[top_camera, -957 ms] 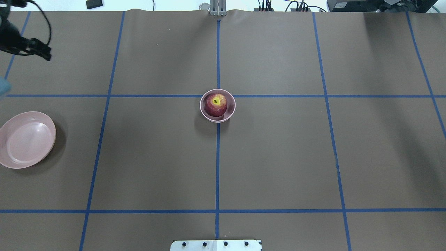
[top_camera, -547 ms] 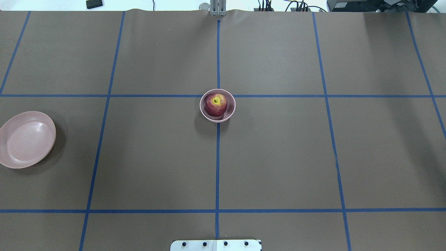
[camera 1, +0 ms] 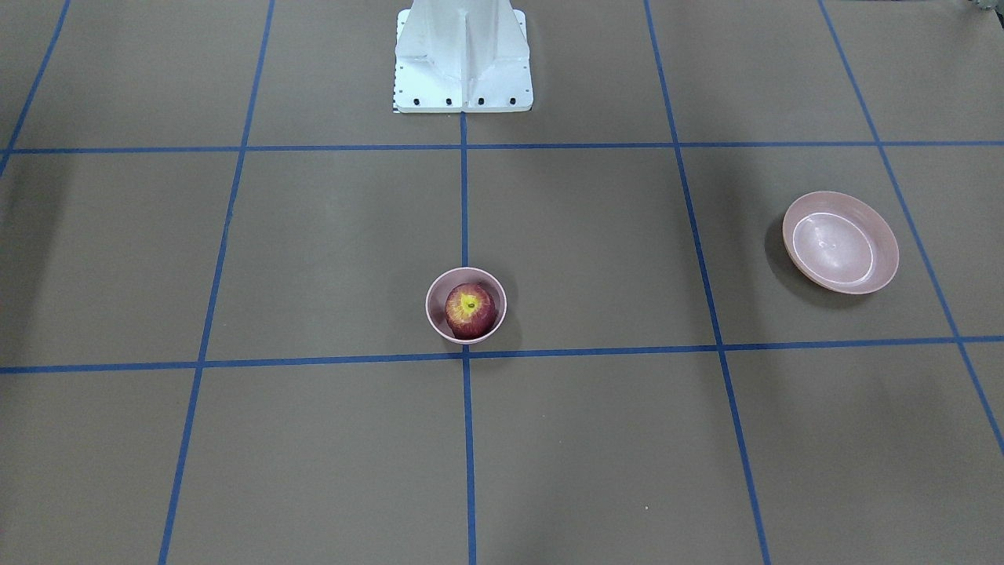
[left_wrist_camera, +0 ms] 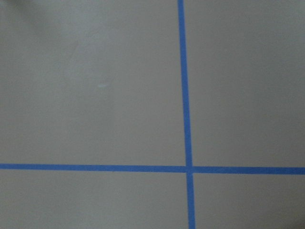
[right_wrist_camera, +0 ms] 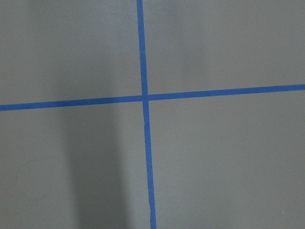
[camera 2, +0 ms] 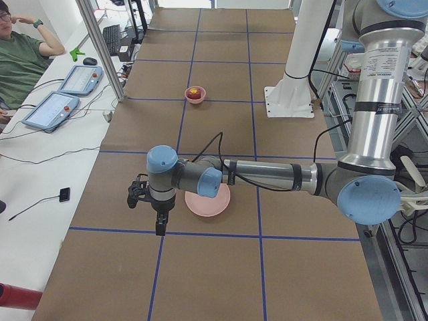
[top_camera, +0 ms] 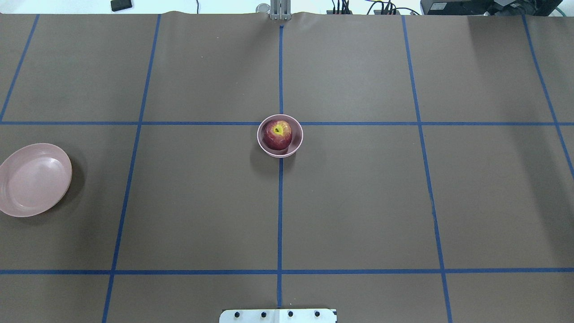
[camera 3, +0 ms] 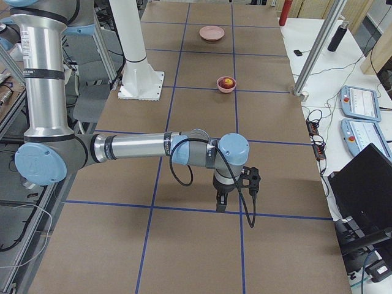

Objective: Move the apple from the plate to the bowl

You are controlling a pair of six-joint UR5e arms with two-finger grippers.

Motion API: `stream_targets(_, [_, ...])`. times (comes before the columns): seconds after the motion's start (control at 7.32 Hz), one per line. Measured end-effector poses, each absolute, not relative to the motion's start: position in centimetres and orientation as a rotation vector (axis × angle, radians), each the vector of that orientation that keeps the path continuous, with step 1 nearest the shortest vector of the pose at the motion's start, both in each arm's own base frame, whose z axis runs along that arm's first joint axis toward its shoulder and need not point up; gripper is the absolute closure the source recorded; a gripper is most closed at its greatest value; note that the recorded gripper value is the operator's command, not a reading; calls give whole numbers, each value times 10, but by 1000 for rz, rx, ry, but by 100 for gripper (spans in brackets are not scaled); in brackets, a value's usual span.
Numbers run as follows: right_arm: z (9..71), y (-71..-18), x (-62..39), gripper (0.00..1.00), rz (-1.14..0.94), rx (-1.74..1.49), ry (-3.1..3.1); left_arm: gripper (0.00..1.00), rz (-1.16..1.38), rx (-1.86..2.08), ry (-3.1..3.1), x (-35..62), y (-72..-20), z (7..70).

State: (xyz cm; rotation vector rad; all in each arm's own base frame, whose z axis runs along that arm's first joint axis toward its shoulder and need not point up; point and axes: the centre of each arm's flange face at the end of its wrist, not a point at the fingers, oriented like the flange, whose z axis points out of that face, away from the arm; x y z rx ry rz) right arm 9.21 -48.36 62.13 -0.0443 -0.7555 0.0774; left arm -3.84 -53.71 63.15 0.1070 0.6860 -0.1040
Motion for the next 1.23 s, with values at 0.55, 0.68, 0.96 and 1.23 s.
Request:
stream_targets(0.55, [624,-481,93,0,94,-64,-755,1,-140,82,827,-61,-521,616])
stream_targets(0.68, [624,-481,92,0,98,-72,-756,1,-142,69,818,-62,-515,619])
stream_targets(0.96, [624,-479,92,0,106,-90,-766,1,-153,60,750,-66,-509,630])
stream_targets(1.23, [627,-476,92,0,108,-106,-763,1,-155,59,726,-67,-509,633])
